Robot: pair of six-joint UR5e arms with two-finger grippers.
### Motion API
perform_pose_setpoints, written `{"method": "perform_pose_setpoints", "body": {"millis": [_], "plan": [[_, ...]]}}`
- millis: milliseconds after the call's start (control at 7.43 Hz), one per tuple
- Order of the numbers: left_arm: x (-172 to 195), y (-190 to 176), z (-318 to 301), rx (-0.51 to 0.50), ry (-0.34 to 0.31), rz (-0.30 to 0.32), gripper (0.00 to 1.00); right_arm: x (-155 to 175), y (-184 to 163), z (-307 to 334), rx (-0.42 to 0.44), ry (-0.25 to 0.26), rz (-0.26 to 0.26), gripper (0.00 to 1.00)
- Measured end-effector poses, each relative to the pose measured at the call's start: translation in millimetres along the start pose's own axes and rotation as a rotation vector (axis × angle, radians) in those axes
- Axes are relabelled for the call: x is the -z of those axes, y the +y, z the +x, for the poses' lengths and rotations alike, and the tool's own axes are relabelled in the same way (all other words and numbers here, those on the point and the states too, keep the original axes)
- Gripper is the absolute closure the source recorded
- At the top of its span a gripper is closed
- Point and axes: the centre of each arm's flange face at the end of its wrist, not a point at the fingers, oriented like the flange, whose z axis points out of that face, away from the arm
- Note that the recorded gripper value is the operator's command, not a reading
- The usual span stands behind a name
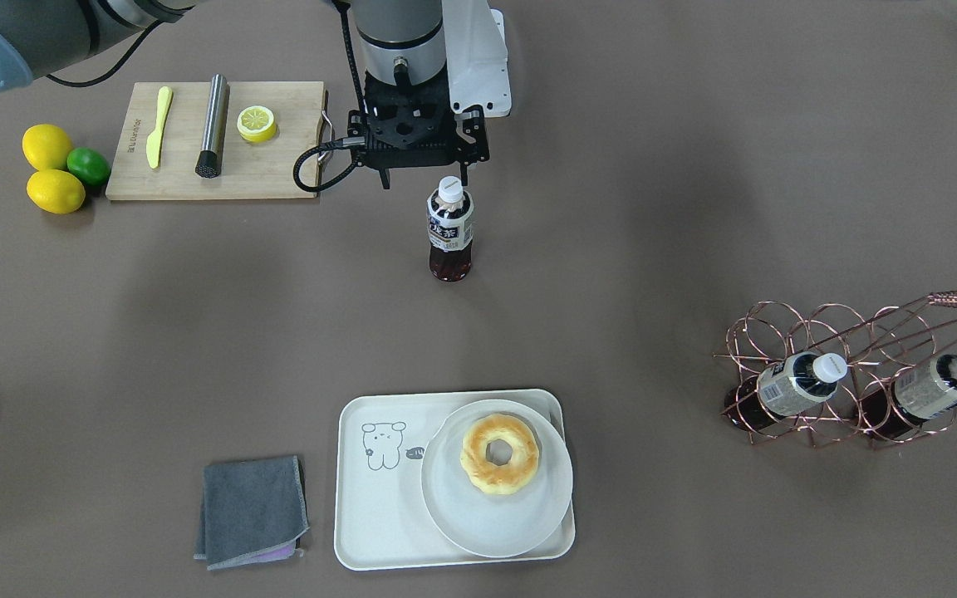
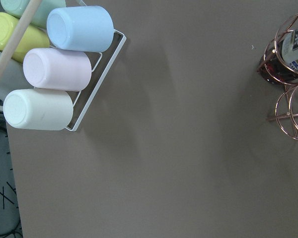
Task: Place tea on tray
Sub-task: 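Reach the right gripper down to the standing tea bottle, then grasp the tea bottle with the right gripper and lift it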
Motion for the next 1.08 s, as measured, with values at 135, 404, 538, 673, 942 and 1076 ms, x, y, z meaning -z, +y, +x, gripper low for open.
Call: {"method": "perform_pose_setpoints", "body": {"millis": [135,404,538,673,942,1076], "plan": [[-0.8,0.7,-0.8,0.0,0.0,-0.002,0.02,-5.6,5.1,-8.0,0.007,0.011,0.003,0.01],[-3.7,2.1,-4.2,0.005,0.0,-0.007,0.02,-14.7,12.9,-14.5,0.018,0.024,0.0,0.02],[-7.2,2.4,-6.9,0.007,0.0,-0.008,0.02,-19.4,15.9,-16.4,0.023,0.031,0.0,0.12],[-11.3,2.5,-10.2,0.006,0.0,-0.005,0.02,-22.2,16.9,-17.7,0.024,0.037,0.0,0.29],[-19.2,2.2,-15.8,0.003,-0.001,0.001,0.02,-24.6,16.6,-18.5,0.026,0.043,0.01,0.4],[-20.9,2.1,-17.0,0.001,-0.001,0.003,0.02,-24.9,15.7,-18.8,0.029,0.045,0.022,0.43]]}}
